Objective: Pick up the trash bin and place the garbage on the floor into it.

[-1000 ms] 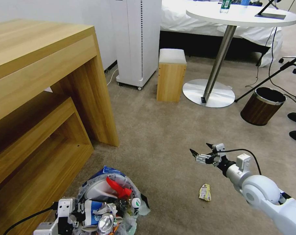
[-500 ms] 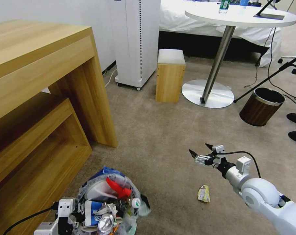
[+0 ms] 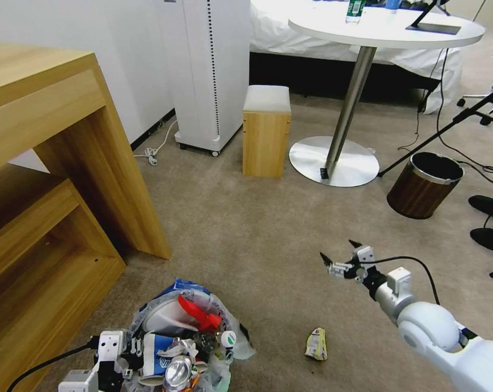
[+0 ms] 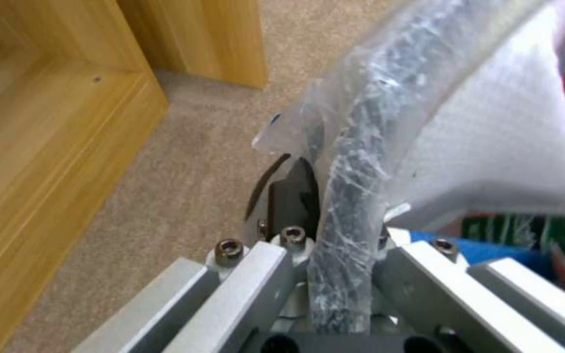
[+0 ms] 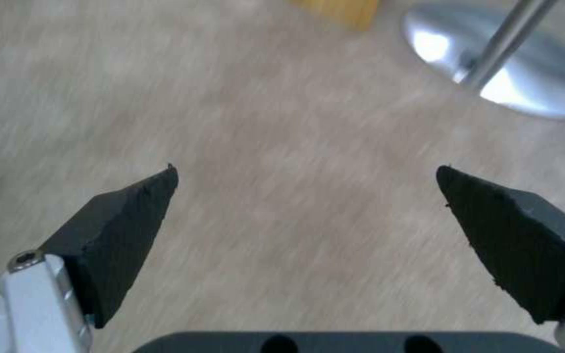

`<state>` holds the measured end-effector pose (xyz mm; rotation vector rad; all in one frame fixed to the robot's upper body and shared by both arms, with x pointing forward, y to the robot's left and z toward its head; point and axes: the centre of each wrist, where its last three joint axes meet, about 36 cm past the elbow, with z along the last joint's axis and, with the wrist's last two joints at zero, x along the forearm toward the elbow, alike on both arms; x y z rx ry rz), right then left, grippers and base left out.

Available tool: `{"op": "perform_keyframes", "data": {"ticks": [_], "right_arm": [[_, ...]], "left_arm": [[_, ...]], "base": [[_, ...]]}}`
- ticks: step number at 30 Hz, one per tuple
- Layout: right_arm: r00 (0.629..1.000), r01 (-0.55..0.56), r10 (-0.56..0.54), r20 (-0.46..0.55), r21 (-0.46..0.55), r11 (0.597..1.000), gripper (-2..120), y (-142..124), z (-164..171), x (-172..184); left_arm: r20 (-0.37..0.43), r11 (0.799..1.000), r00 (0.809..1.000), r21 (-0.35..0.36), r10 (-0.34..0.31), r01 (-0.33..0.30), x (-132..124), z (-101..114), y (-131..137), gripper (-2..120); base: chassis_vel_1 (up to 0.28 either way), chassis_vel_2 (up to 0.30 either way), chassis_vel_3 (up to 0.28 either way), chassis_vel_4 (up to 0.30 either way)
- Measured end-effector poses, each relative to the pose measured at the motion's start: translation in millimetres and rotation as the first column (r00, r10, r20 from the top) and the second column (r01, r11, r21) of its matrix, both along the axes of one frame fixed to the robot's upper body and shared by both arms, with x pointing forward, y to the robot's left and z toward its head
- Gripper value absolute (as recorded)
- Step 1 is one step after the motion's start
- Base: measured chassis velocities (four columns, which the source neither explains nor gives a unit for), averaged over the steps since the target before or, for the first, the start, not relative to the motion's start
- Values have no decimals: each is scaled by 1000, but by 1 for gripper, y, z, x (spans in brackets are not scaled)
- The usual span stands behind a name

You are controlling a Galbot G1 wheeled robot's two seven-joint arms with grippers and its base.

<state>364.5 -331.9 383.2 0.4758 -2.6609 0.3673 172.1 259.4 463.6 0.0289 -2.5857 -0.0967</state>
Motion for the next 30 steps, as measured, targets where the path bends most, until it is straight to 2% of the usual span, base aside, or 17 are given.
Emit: {"op": "perform_keyframes", "data": {"ticks": [4,6,7,10,15,19,22,30], "right_arm": [[997,-18,16,-76,-28,999,100,7,-6,-7],[979,-21,15,-203,-26,999,100,18,-9,-16],[979,-21,15,-203,-26,999,100,18,-9,-16],[953,-3,-3,-304,-16,1000,100,29,-10,-19],[924,11,-44,-379,-89,996,100,25,-14,-25],[910,20,-67,-410,-118,993,100,21,-20,-30],[898,24,-78,-432,-129,991,100,16,-31,-30],[901,-18,-44,-432,-139,990,100,5,-46,-27]], "left_arm": [[2,1000,1000,-5,9,-9,1,1,0,0],[17,1000,1000,-21,20,-20,5,9,2,0],[17,1000,1000,-21,20,-20,5,9,2,0],[31,999,999,-45,31,-30,12,23,5,0],[28,998,999,-54,41,-40,17,31,10,0],[13,998,999,-52,38,-37,15,29,8,0],[-17,999,999,-45,28,-29,9,16,4,0],[-33,997,999,-64,29,-32,12,12,4,0]], "base": [[73,25,-65,-18],[0,0,0,0],[0,0,0,0],[0,0,0,0],[0,0,0,0],[0,0,0,0],[0,0,0,0],[0,0,0,0]]}}
